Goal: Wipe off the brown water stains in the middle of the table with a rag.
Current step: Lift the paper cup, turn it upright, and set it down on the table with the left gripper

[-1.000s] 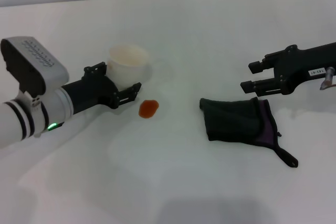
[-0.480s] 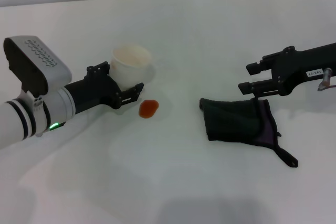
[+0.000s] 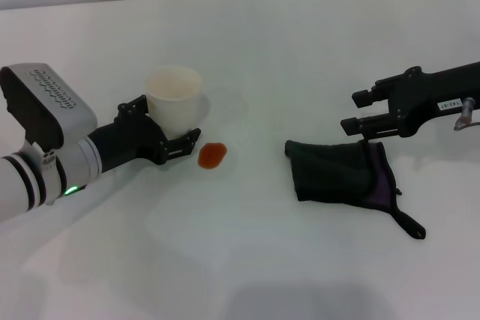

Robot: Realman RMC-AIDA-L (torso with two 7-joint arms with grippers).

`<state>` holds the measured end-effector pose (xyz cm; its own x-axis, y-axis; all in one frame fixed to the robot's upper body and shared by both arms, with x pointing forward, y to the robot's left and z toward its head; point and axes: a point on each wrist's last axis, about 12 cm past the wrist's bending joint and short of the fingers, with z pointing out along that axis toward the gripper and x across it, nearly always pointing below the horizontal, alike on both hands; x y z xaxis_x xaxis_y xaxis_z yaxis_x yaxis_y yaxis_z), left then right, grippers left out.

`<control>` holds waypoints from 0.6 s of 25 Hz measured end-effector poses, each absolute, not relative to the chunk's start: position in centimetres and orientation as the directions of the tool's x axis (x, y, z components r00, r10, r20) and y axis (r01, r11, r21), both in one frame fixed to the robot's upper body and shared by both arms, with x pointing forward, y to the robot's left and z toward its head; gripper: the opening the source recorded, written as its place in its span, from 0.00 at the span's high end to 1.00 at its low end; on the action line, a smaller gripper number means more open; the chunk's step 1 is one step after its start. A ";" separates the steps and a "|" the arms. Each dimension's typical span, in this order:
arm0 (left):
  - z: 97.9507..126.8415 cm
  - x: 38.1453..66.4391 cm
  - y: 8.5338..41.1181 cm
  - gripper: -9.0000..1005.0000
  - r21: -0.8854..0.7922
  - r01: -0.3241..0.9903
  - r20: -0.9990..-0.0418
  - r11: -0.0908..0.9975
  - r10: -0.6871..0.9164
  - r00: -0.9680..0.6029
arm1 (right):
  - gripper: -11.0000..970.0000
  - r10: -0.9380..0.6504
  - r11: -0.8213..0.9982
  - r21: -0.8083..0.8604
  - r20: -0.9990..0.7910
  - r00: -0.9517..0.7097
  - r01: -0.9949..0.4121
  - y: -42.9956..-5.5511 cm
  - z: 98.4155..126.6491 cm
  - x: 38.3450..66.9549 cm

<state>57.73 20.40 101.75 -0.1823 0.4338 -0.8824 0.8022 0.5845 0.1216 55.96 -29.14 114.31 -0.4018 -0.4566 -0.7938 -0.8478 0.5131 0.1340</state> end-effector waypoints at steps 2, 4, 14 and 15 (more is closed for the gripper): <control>101.7 57.7 20.4 0.19 0.122 0.802 -0.882 0.584 0.435 -0.182 | 0.41 -0.457 0.513 0.134 -0.794 -0.402 -0.848 -29.1 114.3 56.0; 101.8 57.7 20.5 0.17 0.122 0.802 -0.885 0.585 0.429 -0.178 | 0.41 -0.456 0.513 0.135 -0.794 -0.403 -0.847 -29.1 114.3 56.0; 101.9 57.1 21.5 0.15 0.099 0.794 -0.910 0.599 0.377 -0.171 | 0.41 -0.458 0.514 0.128 -0.795 -0.398 -0.848 -29.2 114.4 56.1; 101.9 57.0 21.6 0.15 0.096 0.793 -0.910 0.602 0.376 -0.175 | 0.41 -0.459 0.513 0.127 -0.795 -0.397 -0.849 -29.2 114.4 56.1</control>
